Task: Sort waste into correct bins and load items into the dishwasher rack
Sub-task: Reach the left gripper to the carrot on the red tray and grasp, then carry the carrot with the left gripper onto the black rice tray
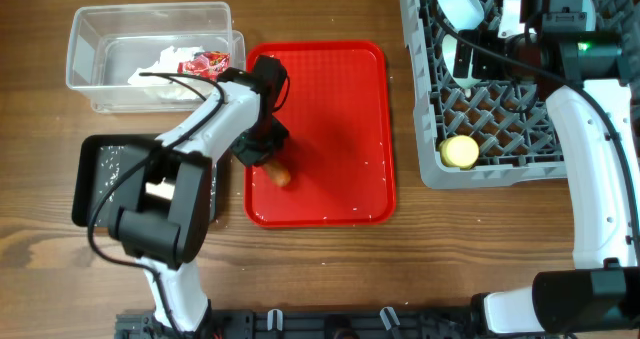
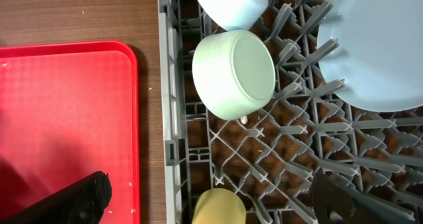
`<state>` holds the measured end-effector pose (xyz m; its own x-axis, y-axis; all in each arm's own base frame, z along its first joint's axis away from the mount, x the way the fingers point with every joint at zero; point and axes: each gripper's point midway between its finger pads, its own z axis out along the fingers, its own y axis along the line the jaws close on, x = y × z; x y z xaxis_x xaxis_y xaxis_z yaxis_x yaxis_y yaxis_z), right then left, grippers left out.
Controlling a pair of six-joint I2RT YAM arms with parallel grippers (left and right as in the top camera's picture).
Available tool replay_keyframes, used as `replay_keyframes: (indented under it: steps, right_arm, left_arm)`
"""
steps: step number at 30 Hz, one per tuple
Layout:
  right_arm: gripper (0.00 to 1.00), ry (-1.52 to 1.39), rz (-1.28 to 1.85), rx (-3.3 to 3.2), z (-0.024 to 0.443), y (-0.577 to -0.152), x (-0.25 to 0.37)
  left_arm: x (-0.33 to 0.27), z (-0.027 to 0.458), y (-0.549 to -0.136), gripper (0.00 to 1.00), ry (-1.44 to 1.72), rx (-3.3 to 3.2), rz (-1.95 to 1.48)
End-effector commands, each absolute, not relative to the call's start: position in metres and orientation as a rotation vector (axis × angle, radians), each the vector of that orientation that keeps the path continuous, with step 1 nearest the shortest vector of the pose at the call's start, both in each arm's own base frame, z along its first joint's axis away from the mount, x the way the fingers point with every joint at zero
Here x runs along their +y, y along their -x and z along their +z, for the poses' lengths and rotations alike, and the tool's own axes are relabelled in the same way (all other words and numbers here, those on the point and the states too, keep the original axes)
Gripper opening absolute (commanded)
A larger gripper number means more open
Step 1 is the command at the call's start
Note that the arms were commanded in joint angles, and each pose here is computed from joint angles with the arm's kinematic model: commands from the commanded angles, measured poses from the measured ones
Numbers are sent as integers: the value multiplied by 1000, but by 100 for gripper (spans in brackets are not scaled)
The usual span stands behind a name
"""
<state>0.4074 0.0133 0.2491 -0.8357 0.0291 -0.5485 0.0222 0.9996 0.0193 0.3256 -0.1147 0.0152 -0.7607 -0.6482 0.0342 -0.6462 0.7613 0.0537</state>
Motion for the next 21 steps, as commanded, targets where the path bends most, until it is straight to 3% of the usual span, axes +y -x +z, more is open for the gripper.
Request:
replay_keyframes:
  steps: [1, 7, 12, 21]
  right_arm:
    - [100, -18, 36, 2576, 243, -409, 16]
    - [100, -18, 36, 2576, 243, -409, 16]
    - [100, -18, 37, 2576, 243, -409, 16]
    - [100, -18, 37, 2577, 243, -409, 16]
  left_arm:
    - [-114, 68, -345, 23, -1039, -3041, 48]
    - [-100, 118, -341, 24, -1113, -3103, 139]
    - [-42, 150, -330, 24, -1347, -3064, 87]
    - [70, 144, -311, 25, -1807, -2797, -95]
